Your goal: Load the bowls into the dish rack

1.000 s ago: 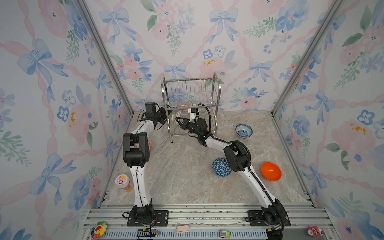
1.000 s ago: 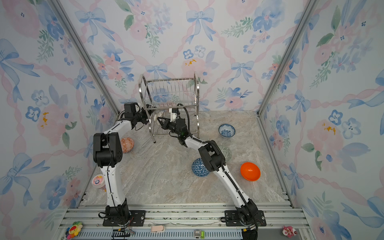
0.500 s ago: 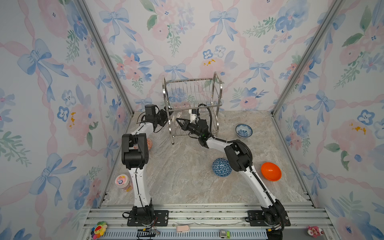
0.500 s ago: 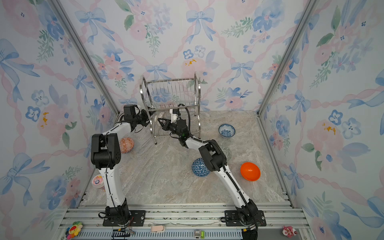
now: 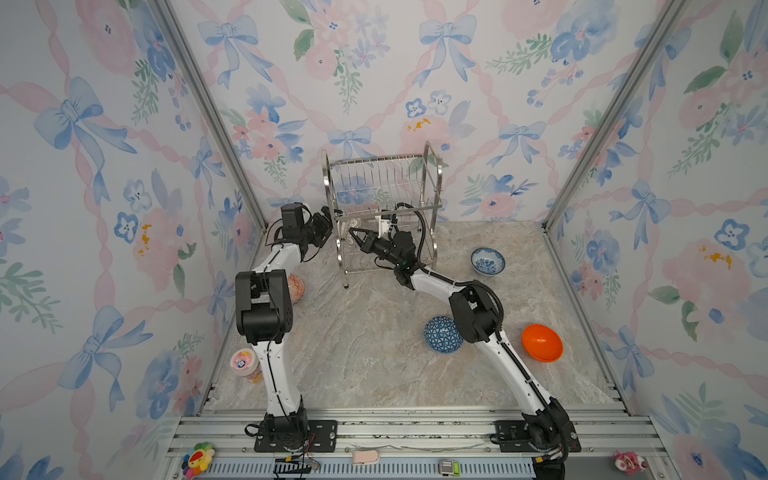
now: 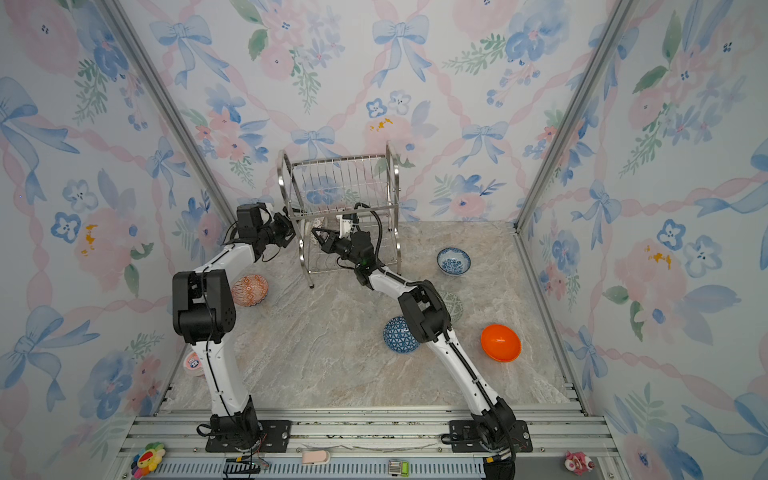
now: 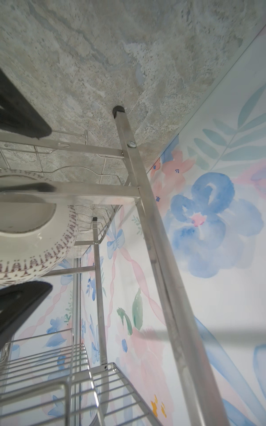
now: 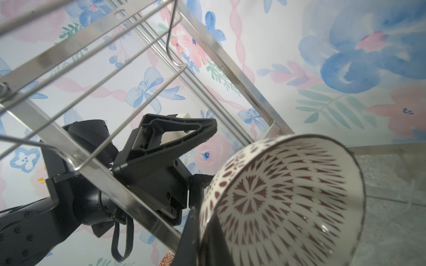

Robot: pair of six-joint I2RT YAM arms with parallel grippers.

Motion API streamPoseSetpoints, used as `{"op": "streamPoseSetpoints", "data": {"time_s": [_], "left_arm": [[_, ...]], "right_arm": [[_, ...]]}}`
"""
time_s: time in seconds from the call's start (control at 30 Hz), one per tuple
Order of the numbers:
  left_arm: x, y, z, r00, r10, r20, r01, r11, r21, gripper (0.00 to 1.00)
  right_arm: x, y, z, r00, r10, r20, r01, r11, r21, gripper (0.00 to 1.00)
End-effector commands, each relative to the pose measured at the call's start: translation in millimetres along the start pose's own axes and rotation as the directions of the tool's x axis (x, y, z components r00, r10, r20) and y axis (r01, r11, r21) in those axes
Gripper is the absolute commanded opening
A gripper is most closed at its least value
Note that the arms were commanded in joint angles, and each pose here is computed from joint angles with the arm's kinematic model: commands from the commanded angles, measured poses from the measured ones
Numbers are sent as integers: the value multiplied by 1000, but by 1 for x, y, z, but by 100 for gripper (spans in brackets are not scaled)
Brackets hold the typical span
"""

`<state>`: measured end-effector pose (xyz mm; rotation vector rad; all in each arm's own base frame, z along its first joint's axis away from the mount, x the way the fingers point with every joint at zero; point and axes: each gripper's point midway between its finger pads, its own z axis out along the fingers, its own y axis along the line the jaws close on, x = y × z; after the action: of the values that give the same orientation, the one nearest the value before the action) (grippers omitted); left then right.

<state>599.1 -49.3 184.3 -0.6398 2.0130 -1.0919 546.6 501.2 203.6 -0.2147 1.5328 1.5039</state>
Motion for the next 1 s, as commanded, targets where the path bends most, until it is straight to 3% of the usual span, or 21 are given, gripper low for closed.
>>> {"op": "streamPoseSetpoints", "data": {"time_s": [0.0, 0.57, 0.97], "left_arm": [[-2, -3, -9, 1000, 14, 1, -14, 1000, 14, 98], [0, 12, -14, 1000, -2, 3, 2, 1000, 1, 98], [-5, 16, -18, 1000, -5, 14, 5, 1000, -3, 98]], "right_arm": [[-29, 19, 6, 996, -65, 61, 69, 996, -60, 0], [-2, -21, 16, 994, -102, 37, 100, 994, 43, 3], [13, -41, 17, 997, -73, 10, 71, 992, 99, 22]]}}
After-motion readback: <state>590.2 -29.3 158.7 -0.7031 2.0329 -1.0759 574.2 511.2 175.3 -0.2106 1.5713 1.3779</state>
